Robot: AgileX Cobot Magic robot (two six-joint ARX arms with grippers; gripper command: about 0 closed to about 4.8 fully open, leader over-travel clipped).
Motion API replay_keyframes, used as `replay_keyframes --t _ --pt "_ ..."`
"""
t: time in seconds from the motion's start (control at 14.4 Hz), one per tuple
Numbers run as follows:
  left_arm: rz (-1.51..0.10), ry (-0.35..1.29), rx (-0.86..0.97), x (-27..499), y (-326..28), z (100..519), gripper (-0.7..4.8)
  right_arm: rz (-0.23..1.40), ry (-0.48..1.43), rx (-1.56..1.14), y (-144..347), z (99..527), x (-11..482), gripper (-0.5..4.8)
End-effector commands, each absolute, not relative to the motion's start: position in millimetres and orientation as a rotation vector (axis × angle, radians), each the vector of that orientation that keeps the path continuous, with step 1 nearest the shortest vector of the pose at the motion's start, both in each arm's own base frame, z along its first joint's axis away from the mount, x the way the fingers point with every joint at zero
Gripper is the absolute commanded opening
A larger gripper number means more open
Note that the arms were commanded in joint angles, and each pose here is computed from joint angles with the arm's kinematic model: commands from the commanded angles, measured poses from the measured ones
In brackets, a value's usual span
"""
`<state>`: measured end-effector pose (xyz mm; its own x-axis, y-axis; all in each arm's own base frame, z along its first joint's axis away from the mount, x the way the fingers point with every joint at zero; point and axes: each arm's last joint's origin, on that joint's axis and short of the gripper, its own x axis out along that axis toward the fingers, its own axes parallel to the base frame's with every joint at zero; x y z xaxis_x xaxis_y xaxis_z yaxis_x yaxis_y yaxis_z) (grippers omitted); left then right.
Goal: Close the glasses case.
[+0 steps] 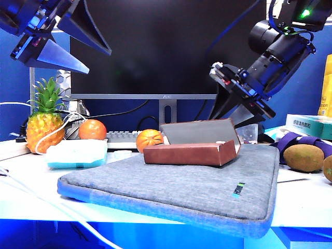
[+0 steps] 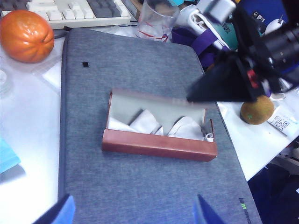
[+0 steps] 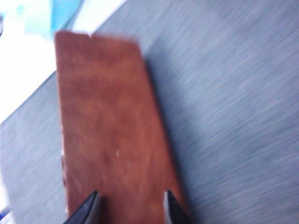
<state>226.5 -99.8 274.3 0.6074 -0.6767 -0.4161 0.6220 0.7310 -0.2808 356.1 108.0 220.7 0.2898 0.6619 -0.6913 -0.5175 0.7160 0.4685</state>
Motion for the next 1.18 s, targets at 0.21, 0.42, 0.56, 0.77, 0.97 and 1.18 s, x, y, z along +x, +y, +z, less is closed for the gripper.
replay_keyframes --t 0.21,0.42,0.56,0.77,0.97,1.18 --pt "-0.799 0.519 -0.118 226 -101 278 3.4 0.884 1.072 0.137 138 220 340 2.43" --pt "-0.8 0.467 -0.055 222 -99 283 3.39 0.909 0.892 0.112 161 240 340 3.17" --pt "-0.644 0.351 0.033 208 -88 302 3.39 0.786 0.648 0.075 155 285 337 3.17" --pt "-0.504 0.154 0.101 173 -70 335 3.39 0.603 0.294 -0.001 133 361 304 3.19" --pt "-0.456 0.088 0.157 144 -57 347 3.39 0.519 0.044 0.02 111 419 256 3.2" --pt "-0.389 0.027 0.177 111 -41 335 3.39 0.412 -0.125 0.007 81 439 193 3.19"
